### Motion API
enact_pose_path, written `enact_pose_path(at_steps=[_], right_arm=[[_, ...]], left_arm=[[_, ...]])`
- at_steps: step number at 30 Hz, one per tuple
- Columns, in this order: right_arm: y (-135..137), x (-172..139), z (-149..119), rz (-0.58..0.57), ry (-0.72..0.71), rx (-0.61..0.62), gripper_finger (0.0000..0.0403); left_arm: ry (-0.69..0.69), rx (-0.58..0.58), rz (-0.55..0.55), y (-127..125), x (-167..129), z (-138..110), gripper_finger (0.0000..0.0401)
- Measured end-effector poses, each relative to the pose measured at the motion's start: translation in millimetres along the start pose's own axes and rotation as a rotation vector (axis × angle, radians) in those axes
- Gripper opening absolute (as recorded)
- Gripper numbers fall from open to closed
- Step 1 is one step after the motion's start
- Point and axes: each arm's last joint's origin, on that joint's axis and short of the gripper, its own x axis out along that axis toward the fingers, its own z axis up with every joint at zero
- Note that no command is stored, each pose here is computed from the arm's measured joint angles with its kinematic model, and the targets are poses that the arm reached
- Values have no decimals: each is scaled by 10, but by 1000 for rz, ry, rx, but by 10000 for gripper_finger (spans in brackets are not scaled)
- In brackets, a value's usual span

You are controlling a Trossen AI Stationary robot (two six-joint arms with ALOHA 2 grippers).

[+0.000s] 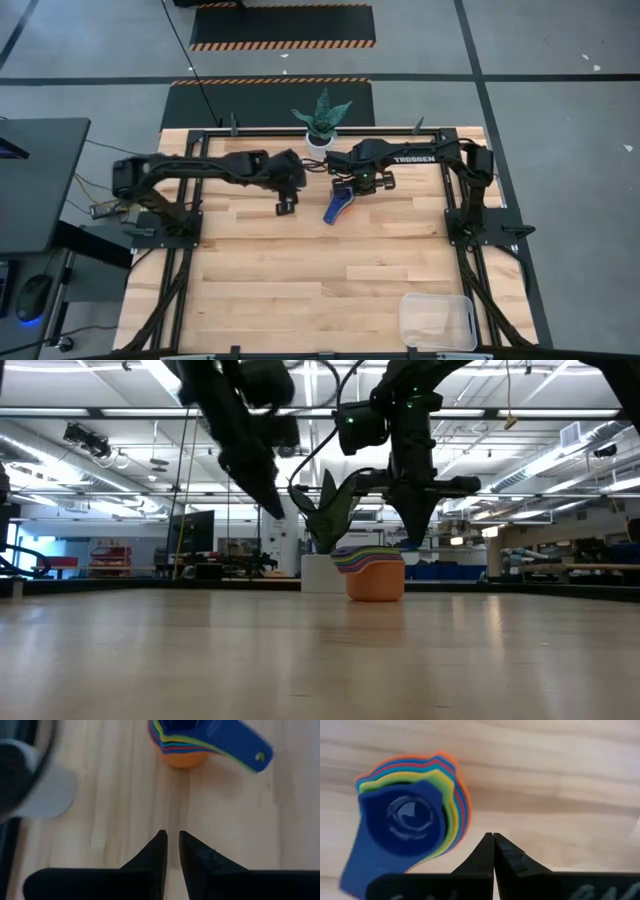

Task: Nest measuring cups in basket
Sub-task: Put the nested measuring cups into the transparent bin

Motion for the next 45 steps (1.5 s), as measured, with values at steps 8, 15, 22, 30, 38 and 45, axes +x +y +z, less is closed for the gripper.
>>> enact_pose_path(at_steps=[8, 15, 22, 30, 38, 45], right_arm=[[-96, -60, 122, -23, -37, -81, 2], [-210, -252, 166, 10, -68, -133, 1], [-222, -349, 147, 57, -90, -142, 0], [-216, -350, 154, 62, -98, -167, 0], [-222, -349, 171, 57, -107, -191, 0], [-298, -523, 140, 77, -180, -230, 0]], left_arm=[[-57, 20, -226, -108, 580, 34, 54], [-111, 89, -233, -216, 775, 79, 54], [-123, 118, -259, -410, 952, 90, 54], [-225, 135, -263, -555, 922, 209, 54], [-153, 115, -226, -470, 943, 138, 54], [-54, 59, -211, -224, 874, 21, 54]])
